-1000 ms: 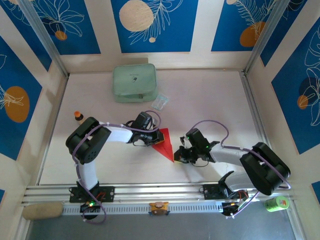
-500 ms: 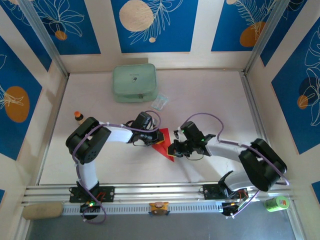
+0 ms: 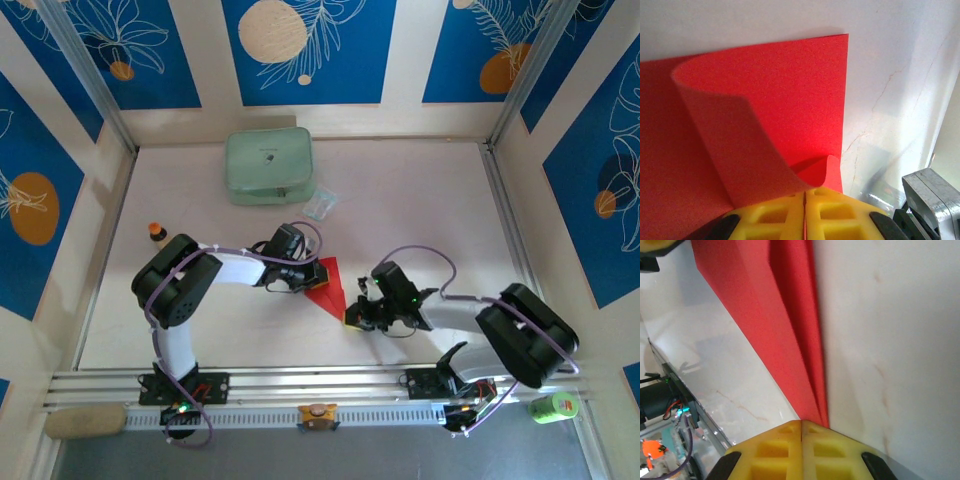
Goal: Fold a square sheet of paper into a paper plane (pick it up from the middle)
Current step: Fourth fold the wing at the center of the table.
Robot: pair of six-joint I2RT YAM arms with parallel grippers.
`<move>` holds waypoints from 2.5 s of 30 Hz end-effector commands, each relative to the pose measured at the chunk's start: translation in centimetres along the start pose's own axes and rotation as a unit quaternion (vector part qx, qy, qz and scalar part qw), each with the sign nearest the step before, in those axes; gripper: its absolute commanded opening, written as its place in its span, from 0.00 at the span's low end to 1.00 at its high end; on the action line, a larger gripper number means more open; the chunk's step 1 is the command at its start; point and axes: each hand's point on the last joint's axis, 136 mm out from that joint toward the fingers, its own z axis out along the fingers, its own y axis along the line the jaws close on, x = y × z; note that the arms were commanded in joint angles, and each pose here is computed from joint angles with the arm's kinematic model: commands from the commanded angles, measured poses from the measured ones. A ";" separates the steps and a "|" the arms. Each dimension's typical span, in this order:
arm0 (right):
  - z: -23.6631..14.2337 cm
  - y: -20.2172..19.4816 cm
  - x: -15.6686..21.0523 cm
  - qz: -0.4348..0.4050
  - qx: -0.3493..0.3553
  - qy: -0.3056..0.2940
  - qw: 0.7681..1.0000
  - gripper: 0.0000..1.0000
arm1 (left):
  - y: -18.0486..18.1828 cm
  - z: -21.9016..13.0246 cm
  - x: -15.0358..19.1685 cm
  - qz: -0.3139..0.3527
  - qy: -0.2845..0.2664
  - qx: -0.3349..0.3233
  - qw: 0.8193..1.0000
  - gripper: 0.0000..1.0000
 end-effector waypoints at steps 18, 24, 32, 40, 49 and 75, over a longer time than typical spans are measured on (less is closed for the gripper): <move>-1.0 5.1 -4.7 -0.011 -0.014 -0.018 1.000 0.07 | 3.7 0.2 1.2 -0.026 0.008 -0.048 0.998 0.11; 1.2 5.1 -6.4 -0.008 -0.004 -0.006 1.000 0.08 | 3.6 0.3 1.1 -0.026 0.008 -0.047 0.998 0.11; 2.8 1.6 -5.1 0.023 0.050 0.015 0.998 0.07 | 3.3 0.3 1.0 -0.024 0.010 -0.046 0.999 0.11; 2.1 -1.7 -3.1 0.057 0.062 0.020 0.996 0.07 | 2.7 -0.2 0.7 -0.009 0.010 -0.049 0.999 0.12; 0.5 3.9 -5.4 -0.001 0.006 0.006 1.000 0.08 | 2.6 -0.3 0.7 -0.008 0.010 -0.050 0.999 0.12; 2.4 -0.7 -3.2 0.076 -0.010 0.035 0.996 0.04 | -0.4 -1.3 -0.3 0.023 -0.006 -0.012 1.000 0.16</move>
